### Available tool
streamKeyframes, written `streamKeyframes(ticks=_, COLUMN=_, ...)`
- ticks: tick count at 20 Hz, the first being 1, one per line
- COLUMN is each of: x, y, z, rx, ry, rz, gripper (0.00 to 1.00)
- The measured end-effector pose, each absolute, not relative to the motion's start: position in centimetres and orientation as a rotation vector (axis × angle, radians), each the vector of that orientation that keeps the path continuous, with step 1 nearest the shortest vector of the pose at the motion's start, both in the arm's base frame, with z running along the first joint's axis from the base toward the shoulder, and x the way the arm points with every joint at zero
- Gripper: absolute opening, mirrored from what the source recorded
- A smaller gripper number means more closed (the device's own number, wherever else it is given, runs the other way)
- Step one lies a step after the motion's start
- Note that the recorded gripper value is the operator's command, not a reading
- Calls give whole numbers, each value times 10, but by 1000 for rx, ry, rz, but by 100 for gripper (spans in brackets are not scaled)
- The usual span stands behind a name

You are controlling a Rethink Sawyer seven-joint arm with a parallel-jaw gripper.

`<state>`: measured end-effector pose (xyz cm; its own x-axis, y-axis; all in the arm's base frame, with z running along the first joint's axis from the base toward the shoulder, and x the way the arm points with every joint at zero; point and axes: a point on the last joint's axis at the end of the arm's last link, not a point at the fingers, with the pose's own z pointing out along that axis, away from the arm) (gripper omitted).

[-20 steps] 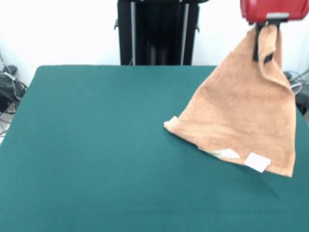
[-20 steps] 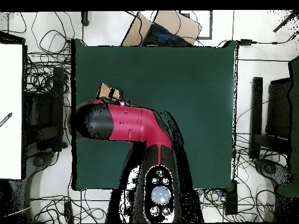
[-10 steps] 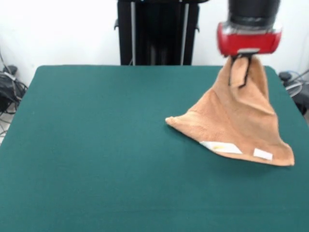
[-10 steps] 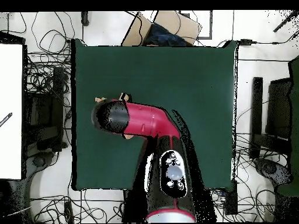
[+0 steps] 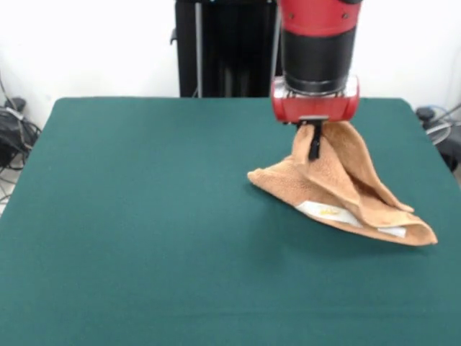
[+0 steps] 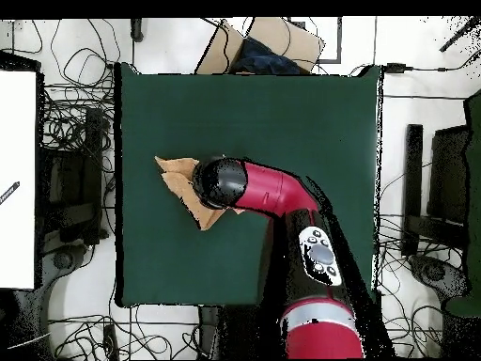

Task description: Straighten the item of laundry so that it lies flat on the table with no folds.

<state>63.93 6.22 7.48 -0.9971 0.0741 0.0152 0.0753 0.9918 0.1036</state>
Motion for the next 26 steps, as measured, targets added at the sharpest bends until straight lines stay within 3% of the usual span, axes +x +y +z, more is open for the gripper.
streamKeyframes(ticks=14, x=644, y=45, z=81, rx=-73, ry=-3131, rz=-178, gripper=0)
streamKeyframes(ticks=26, x=677, y=-56, z=137, rx=-116, ry=-3158, rz=-53, gripper=0)
